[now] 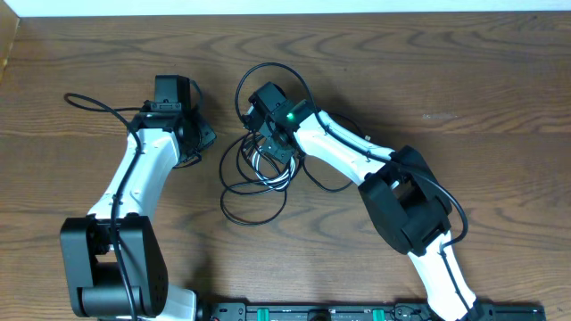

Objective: Untangle cables

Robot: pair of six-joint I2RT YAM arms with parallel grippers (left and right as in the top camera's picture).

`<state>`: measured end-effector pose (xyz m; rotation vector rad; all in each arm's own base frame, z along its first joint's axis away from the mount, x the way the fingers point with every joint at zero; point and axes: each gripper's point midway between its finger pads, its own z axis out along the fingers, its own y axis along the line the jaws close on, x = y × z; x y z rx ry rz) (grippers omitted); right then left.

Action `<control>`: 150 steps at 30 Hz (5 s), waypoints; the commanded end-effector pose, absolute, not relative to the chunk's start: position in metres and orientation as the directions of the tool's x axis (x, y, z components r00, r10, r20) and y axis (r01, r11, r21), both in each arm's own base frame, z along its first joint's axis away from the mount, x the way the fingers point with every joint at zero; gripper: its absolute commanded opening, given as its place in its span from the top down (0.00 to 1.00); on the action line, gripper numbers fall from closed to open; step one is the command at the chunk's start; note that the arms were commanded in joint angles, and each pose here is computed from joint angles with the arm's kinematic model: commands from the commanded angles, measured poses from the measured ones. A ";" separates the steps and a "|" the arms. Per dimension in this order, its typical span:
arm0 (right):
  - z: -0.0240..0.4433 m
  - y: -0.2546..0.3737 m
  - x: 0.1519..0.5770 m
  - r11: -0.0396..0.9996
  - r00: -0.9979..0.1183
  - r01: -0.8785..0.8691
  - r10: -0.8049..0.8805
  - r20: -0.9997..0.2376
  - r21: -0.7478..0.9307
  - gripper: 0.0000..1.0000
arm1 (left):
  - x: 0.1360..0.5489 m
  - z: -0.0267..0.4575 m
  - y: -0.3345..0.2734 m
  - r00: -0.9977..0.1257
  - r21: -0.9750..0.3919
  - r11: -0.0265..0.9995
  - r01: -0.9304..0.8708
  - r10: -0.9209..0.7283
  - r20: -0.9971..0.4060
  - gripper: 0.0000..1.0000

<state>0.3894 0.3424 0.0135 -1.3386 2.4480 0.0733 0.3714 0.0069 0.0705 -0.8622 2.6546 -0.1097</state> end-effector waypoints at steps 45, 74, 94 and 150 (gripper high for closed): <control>0.291 0.284 0.385 0.474 -0.785 -0.592 -0.155 -0.600 0.652 0.99 | 0.337 0.183 -0.164 -0.832 -0.784 0.305 0.540 0.055 -0.552 0.50; 0.287 0.276 0.362 0.355 -0.830 -0.556 -0.190 -0.525 0.751 0.99 | 0.384 0.174 -0.218 -0.951 -0.876 0.478 0.063 -0.238 -0.198 0.32; 0.279 0.279 0.358 0.377 -0.814 -0.579 -0.221 -0.537 0.723 0.99 | 0.403 0.188 -0.210 -0.897 -0.836 0.496 0.235 -0.221 -0.383 0.31; 0.253 0.320 0.319 0.295 -0.539 -0.842 -0.486 -0.688 0.451 0.99 | 0.358 0.223 -0.200 -0.669 -0.676 0.036 -0.736 -0.192 0.718 0.92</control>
